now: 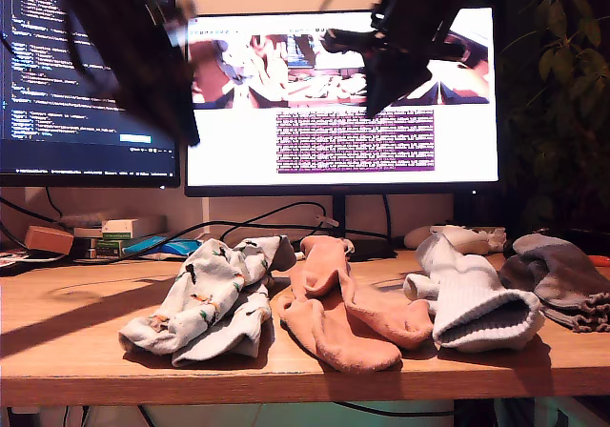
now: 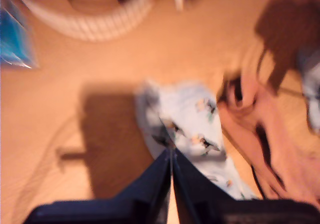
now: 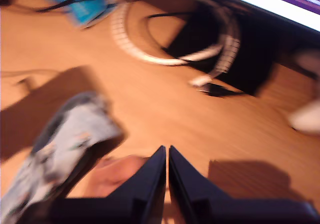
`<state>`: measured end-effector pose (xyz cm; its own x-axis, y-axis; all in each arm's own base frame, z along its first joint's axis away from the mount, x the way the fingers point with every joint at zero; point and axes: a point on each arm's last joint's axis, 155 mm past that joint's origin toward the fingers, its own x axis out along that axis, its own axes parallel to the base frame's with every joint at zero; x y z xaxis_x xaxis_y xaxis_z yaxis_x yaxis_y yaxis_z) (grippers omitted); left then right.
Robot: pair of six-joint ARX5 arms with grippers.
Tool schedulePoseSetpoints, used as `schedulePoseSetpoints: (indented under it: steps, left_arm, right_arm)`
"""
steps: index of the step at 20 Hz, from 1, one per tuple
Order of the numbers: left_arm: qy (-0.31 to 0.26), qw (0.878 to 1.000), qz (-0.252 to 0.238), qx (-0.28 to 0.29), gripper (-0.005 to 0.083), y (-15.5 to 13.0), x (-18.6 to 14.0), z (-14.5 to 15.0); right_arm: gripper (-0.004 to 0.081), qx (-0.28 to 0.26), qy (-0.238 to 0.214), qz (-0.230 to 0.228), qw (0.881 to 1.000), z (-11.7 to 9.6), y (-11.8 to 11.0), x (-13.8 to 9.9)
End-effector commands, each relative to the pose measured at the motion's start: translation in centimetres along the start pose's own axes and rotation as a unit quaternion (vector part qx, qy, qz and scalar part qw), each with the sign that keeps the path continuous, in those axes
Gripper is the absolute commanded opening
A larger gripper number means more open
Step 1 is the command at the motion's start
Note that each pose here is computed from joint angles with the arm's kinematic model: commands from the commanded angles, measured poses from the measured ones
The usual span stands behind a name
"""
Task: Pair up the socks based on colour and pattern, by placing them on top of one another
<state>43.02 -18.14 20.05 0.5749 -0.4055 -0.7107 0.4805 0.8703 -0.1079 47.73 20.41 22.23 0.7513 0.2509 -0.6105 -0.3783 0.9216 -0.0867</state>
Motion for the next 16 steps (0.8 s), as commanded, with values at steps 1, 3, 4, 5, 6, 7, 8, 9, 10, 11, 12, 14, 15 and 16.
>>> schedulePoseSetpoints:
  steps: [1, 3, 4, 5, 6, 7, 8, 9, 10, 11, 12, 14, 15, 16]
  left_arm:
    - [-0.006, 1.0, 0.01, -0.003, -0.002, 0.7, -0.6, -1.6]
    - [-0.037, 0.999, 0.019, -0.005, -0.002, 1.3, -2.1, -2.3]
    - [-0.054, 0.998, 0.024, -0.004, -0.0019, 1.5, -2.8, -2.6]
    - [-0.071, 0.997, 0.029, -0.004, -0.0019, 1.8, -3.6, -2.9]
    - [-0.088, 0.996, 0.032, -0.003, -0.0019, 1.8, -4.4, -3.1]
    - [-0.1, 0.994, 0.036, -0.002, -0.0019, 1.9, -5.2, -3.5]
    - [-0.115, 0.993, 0.04, -0.001, -0.0019, 2.0, -6.0, -3.7]
    - [-0.13, 0.991, 0.043, 0.001, -0.0019, 2.0, -6.7, -3.8]
    - [-0.144, 0.988, 0.047, 0.002, -0.0019, 2.0, -7.4, -4.0]
    - [-0.157, 0.986, 0.049, 0.004, -0.0019, 1.9, -8.1, -4.2]
    - [-0.169, 0.984, 0.049, 0.007, -0.0019, 1.7, -8.7, -4.5]
    - [-0.185, 0.982, 0.043, 0.012, -0.0019, 1.1, -9.7, -5.4]
    - [-0.197, 0.979, 0.044, 0.015, -0.0019, 0.8, -10.4, -5.7]
    - [-0.207, 0.977, 0.045, 0.018, -0.0019, 0.6, -11.0, -6.1]
  right_arm:
    - [-0.0008, 0.016, -0.013, -0.02, 1.0, -0.4, -1.4, -0.4]
    - [-0.001, 0.034, -0.042, -0.034, 0.998, -0.4, -2.8, -1.8]
    - [-0.001, 0.043, -0.057, -0.04, 0.997, -0.5, -3.4, -2.6]
    - [-0.001, 0.046, -0.077, -0.047, 0.995, -0.6, -3.9, -3.6]
    - [-0.001, 0.048, -0.093, -0.054, 0.993, -1.0, -4.5, -4.5]
    - [-0.001, 0.053, -0.115, -0.058, 0.99, -1.2, -5.0, -5.6]
    - [-0.001, 0.057, -0.132, -0.063, 0.988, -1.6, -5.4, -6.7]
    - [-0.001, 0.06, -0.144, -0.067, 0.986, -2.2, -5.9, -7.6]
    - [-0.001, 0.063, -0.157, -0.073, 0.983, -2.7, -6.4, -8.6]
    - [-0.001, 0.062, -0.169, -0.073, 0.981, -3.3, -6.6, -9.5]
    - [-0.001, 0.061, -0.183, -0.071, 0.979, -3.8, -6.7, -10.6]
    - [-0.001, 0.054, -0.204, -0.065, 0.975, -5.0, -6.3, -12.3]
    - [-0.001, 0.053, -0.213, -0.065, 0.974, -5.6, -6.2, -13.3]
    - [-0.001, 0.051, -0.219, -0.066, 0.972, -6.3, -6.0, -14.2]
